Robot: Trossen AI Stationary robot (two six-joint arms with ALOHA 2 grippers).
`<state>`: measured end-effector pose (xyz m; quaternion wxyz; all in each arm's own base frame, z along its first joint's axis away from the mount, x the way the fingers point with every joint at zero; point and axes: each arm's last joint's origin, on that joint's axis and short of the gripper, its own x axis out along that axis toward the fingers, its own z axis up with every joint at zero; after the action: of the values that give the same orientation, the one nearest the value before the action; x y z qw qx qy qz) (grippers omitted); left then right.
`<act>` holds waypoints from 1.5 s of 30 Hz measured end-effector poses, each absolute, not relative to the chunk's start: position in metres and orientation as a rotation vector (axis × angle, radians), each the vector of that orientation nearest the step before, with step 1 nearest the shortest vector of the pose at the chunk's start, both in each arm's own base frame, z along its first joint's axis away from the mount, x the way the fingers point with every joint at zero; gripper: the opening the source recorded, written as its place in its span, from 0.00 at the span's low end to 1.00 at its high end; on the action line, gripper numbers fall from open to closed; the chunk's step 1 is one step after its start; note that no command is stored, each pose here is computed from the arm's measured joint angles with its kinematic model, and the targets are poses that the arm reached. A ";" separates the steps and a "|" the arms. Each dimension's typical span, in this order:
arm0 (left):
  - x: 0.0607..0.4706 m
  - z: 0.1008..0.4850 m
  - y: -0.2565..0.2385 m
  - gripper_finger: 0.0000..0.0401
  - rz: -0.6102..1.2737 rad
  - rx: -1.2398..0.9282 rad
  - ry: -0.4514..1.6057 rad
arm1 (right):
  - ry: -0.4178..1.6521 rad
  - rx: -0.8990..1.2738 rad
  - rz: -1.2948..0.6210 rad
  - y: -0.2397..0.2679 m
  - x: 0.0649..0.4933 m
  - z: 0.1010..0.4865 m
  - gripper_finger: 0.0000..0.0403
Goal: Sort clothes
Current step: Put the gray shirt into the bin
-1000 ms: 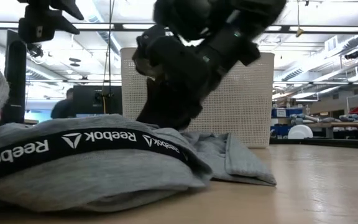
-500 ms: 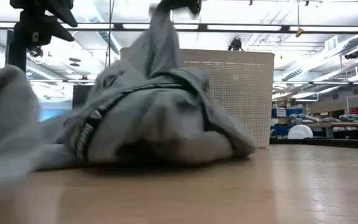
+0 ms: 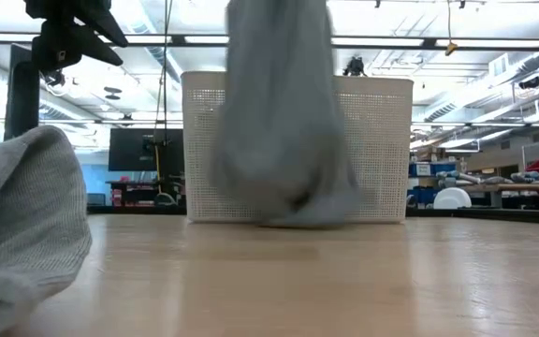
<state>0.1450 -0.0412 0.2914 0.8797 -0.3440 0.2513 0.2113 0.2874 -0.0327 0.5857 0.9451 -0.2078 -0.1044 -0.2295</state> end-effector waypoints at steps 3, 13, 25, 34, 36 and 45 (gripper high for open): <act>0.145 0.291 -0.041 0.34 0.444 -0.708 0.521 | -0.289 -0.427 -0.568 -0.056 0.282 0.598 0.01; 0.144 0.291 -0.040 0.34 0.462 -0.638 0.516 | -0.415 -0.393 -0.796 -0.115 0.257 0.613 0.01; 0.141 0.288 -0.037 0.34 0.532 -0.579 0.517 | 0.167 0.102 -0.437 -0.131 0.289 0.535 0.01; 0.141 0.288 -0.036 0.34 0.539 -0.580 0.513 | 0.888 0.341 -0.475 -0.134 0.354 0.416 0.11; 0.141 0.288 -0.036 0.34 0.539 -0.582 0.512 | 1.015 0.373 -0.495 -0.140 0.369 0.387 0.17; 0.144 0.291 -0.038 0.34 0.519 -0.613 0.480 | 1.274 0.550 -0.485 -0.164 0.419 0.287 0.48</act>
<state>0.1436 -0.0376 0.2913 0.8925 -0.2955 0.2314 0.2500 0.4186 -0.1637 0.2865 0.7418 0.2507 0.5814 -0.2212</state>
